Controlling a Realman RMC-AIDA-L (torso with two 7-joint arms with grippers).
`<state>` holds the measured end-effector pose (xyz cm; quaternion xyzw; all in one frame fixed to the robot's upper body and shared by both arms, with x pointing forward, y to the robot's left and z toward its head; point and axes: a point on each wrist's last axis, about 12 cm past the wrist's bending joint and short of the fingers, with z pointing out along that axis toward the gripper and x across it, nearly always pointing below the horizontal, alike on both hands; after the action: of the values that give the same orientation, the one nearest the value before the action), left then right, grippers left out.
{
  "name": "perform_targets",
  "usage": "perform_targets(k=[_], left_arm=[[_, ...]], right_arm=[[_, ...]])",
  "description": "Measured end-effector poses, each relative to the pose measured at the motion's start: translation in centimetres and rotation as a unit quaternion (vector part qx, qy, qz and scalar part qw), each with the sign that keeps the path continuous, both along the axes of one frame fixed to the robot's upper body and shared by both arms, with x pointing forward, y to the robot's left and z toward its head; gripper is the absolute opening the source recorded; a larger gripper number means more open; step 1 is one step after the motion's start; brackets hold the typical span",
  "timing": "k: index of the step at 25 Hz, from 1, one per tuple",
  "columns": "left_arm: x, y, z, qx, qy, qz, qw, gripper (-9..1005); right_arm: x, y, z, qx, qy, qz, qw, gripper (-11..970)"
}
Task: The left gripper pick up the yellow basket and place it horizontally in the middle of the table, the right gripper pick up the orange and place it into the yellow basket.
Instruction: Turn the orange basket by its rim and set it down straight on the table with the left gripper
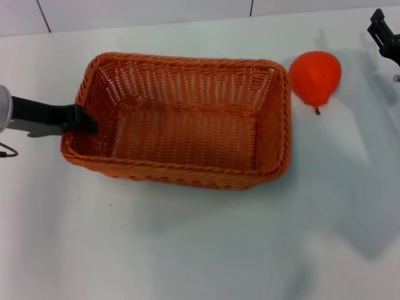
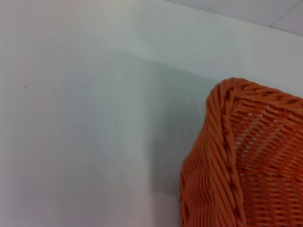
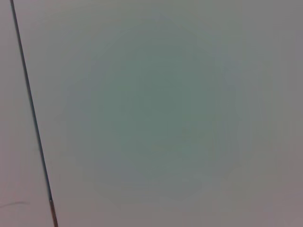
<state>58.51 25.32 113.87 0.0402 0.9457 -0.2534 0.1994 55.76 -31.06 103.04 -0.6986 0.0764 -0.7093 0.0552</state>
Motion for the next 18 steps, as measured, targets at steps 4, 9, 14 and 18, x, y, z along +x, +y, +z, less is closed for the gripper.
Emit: perform_targets(k=[4,9,14,18], left_arm=[[-0.07,0.49,0.39,0.006,-0.016,0.018,1.0,151],[-0.04,0.42,0.23,0.009,-0.02,0.027,0.999,151],[-0.13,0.62,-0.04,0.008,-0.02,0.037,0.999,152],[-0.23,0.7,-0.3,0.009,-0.02,0.046,0.999,152]], right_arm=[[0.01,-0.03,0.01,0.0,0.0,0.0,1.0,927],[-0.04,-0.08,-0.05,-0.001,0.001,-0.001,1.0,927],[-0.07,-0.15,-0.09,-0.002,0.003,-0.001,1.0,928],[-0.1,-0.22,-0.11,-0.003,0.004,-0.002,1.0,928]])
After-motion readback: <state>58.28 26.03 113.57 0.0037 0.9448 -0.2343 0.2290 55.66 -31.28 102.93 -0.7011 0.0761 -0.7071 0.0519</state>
